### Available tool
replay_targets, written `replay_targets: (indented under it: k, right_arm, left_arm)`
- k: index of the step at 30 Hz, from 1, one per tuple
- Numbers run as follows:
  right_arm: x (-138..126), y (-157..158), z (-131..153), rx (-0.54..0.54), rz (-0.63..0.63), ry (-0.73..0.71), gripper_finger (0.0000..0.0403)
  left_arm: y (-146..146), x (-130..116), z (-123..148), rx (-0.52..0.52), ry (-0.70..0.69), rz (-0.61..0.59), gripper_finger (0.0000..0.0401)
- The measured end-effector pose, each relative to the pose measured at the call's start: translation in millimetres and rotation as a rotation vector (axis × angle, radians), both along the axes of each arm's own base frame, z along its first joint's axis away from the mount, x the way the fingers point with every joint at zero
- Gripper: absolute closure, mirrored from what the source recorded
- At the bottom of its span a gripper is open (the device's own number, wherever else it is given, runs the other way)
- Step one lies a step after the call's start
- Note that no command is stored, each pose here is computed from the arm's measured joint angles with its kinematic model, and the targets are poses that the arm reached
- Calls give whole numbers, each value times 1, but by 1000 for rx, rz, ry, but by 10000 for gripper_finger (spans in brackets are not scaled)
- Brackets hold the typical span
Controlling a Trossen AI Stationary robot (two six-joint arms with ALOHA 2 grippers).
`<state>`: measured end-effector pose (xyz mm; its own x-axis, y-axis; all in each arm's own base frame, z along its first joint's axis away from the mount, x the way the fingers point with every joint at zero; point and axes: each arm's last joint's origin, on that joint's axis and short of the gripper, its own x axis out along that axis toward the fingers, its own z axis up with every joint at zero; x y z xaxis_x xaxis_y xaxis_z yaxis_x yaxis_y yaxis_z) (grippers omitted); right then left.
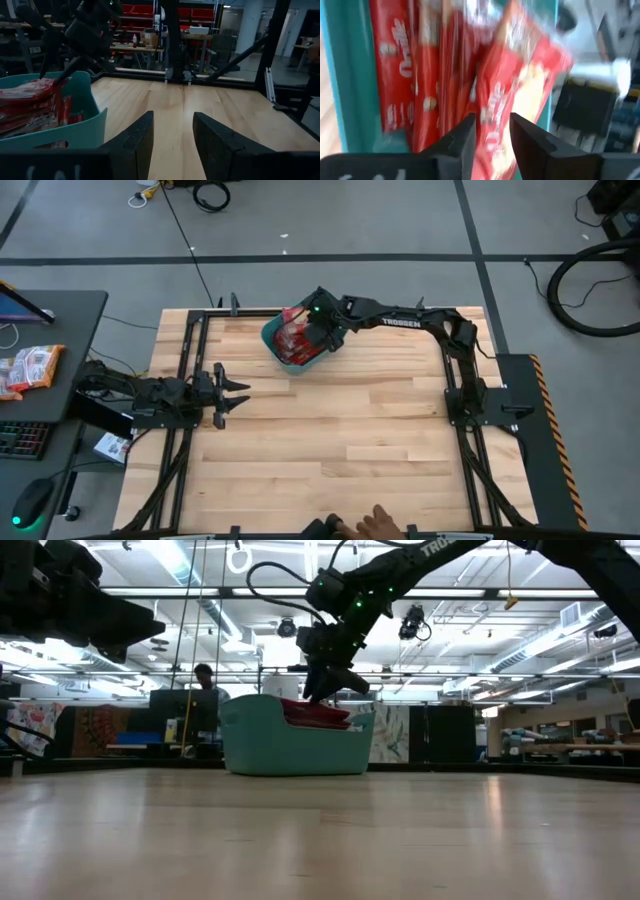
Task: Sort popcorn bags into baskets
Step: Put the popcorn bag into the green bin, then return To Home Position
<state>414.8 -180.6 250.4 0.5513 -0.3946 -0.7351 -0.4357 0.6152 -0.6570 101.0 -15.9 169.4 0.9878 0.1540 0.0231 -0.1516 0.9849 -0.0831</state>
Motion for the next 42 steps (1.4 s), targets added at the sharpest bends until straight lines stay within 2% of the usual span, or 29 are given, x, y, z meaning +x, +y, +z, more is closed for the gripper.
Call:
replay_targets:
  k: [6,10,16,22,31,34,39,42]
  right_arm:
    - [-3,7,-5,51,-135,34,251]
    - [-5,11,-6,17,-211,72,236]
    - [-15,-14,-5,-20,-303,58,229]
    - [-21,-28,-4,-11,-320,42,229]
    - [-15,15,17,17,-398,-34,229]
    - [-18,28,30,116,-447,-119,229]
    - [-29,41,41,501,-474,-231,233]
    - [-36,52,28,531,-486,-286,242]
  left_arm:
    - [0,0,-1,3,7,0,260]
    - [0,0,-1,6,8,0,260]
    - [0,0,-1,9,9,0,260]
    - [0,0,-1,11,9,0,260]
    - [0,0,-1,41,10,1,260]
    - [0,0,0,36,4,1,260]
    - [1,0,3,25,-22,35,260]
    - [2,0,2,23,-20,70,260]
